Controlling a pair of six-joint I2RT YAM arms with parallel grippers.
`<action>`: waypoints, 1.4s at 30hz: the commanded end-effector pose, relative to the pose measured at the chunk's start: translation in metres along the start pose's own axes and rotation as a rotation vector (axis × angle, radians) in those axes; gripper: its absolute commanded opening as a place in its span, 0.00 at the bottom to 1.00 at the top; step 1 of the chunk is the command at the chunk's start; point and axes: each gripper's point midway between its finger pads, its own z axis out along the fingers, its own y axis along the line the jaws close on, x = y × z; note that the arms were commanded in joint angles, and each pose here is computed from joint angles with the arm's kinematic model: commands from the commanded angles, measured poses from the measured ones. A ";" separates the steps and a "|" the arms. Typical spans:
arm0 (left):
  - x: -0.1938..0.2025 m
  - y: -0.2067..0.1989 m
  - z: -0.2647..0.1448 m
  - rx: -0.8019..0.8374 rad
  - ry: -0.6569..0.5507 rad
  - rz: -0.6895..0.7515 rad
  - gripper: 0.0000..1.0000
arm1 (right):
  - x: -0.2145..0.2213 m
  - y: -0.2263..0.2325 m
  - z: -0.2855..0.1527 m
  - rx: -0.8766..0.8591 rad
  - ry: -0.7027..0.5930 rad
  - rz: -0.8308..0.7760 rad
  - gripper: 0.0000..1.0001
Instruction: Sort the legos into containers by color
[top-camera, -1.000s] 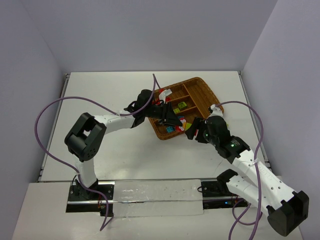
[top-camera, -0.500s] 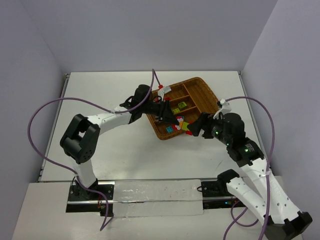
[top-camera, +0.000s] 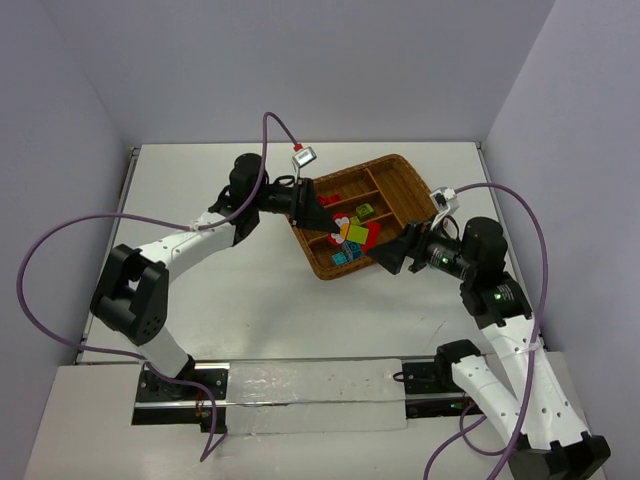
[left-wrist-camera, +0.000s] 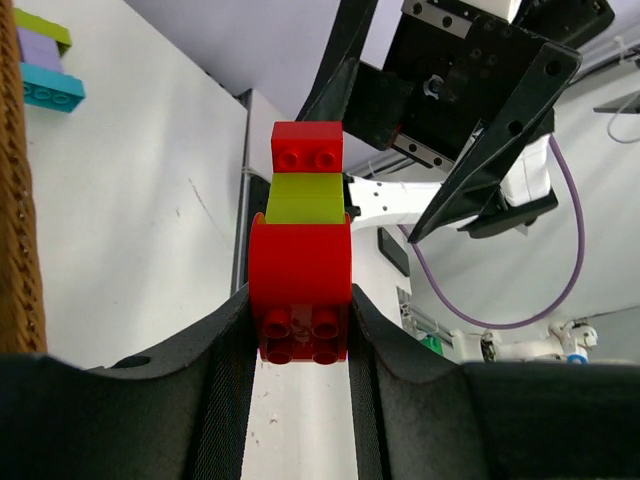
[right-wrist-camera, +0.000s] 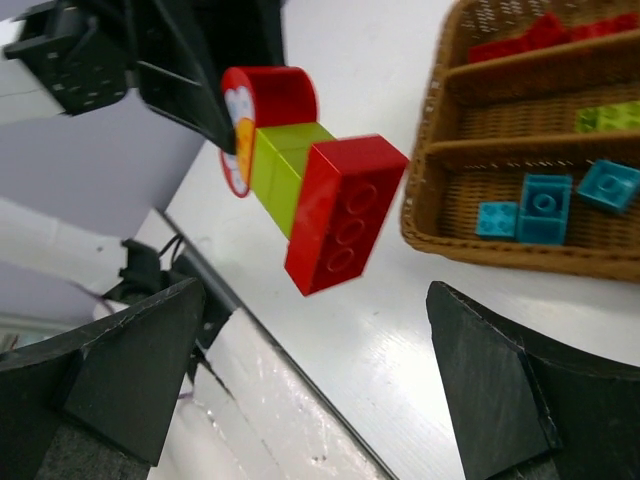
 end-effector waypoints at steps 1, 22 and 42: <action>-0.005 -0.040 -0.006 0.108 0.003 0.114 0.00 | -0.012 0.024 0.003 -0.151 -0.024 -0.067 1.00; -0.005 -0.065 -0.010 0.186 -0.016 0.142 0.00 | -0.026 0.044 0.023 -0.372 -0.058 -0.025 0.82; -0.005 -0.060 -0.001 0.187 -0.017 0.127 0.00 | -0.024 0.056 0.034 -0.412 -0.029 0.013 0.31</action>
